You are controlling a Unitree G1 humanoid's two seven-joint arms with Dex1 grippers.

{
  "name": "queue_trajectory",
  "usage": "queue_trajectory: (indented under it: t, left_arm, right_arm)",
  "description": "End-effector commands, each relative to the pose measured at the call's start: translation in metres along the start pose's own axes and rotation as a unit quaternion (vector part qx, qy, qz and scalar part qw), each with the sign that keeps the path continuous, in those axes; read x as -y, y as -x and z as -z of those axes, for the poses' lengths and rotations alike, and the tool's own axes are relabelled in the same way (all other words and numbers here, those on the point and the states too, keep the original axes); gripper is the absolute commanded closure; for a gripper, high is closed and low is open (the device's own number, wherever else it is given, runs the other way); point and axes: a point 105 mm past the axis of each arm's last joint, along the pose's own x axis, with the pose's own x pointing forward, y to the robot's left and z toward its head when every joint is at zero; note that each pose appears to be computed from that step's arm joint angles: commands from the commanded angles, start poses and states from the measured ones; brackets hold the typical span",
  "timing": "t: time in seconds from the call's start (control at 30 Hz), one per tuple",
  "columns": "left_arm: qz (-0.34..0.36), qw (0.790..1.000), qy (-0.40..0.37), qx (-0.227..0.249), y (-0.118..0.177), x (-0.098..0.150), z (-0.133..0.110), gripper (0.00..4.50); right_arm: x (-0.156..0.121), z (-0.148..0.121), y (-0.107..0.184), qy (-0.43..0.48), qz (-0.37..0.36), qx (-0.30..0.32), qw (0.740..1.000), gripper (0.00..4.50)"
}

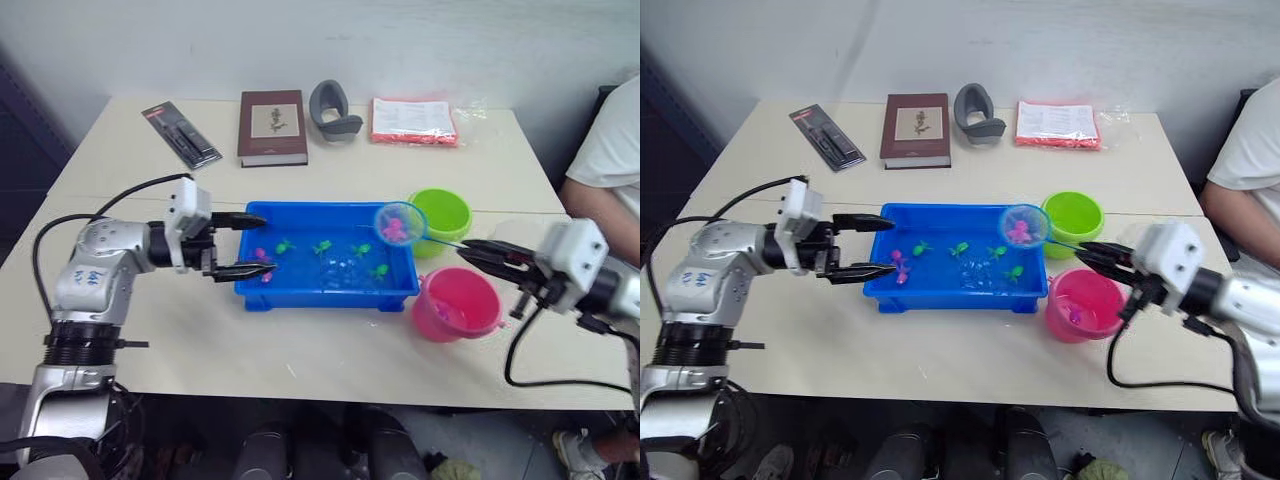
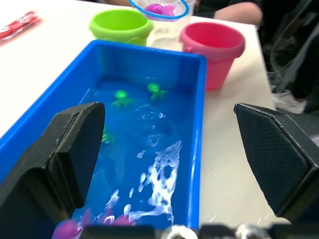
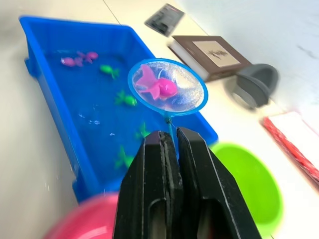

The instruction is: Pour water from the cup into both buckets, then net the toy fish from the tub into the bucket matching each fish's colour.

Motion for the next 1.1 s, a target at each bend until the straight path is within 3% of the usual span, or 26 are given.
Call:
queue_trajectory:
  t: [0.03, 0.23, 0.3, 0.47, 0.67, 0.8, 1.1]
  left_arm:
    - [0.021, 0.999, -0.021, 0.017, -0.01, 0.002, -0.013, 0.04]
    - [0.055, 0.998, -0.018, 0.022, -0.024, 0.006, -0.012, 0.04]
    - [0.065, 0.998, -0.016, 0.021, -0.028, 0.009, -0.009, 0.04]
    - [0.08, 0.997, -0.008, 0.024, -0.035, 0.016, -0.006, 0.04]
    - [0.088, 0.996, 0.001, 0.024, -0.037, 0.023, -0.001, 0.04]
    - [0.09, 0.995, 0.005, 0.032, -0.043, 0.026, -0.001, 0.04]
    - [0.086, 0.996, 0.006, 0.034, -0.047, 0.026, -0.002, 0.04]
  right_arm:
    - [0.008, 0.0, 0.03, 0.032, 0.061, 0.003, 0.998, 4.5]
    - [0.0, 0.019, 0.068, 0.071, 0.111, -0.028, 0.991, 4.5]
    - [-0.015, 0.032, 0.08, 0.154, 0.081, -0.07, 0.982, 4.5]
    - [-0.018, 0.044, 0.096, 0.248, 0.144, -0.105, 0.952, 4.5]
    - [-0.039, 0.05, 0.091, 0.382, 0.1, -0.12, 0.911, 4.5]
    - [-0.052, 0.046, 0.083, 0.493, 0.064, -0.11, 0.861, 4.5]
    - [-0.052, 0.054, 0.078, 0.532, 0.082, -0.122, 0.834, 4.5]
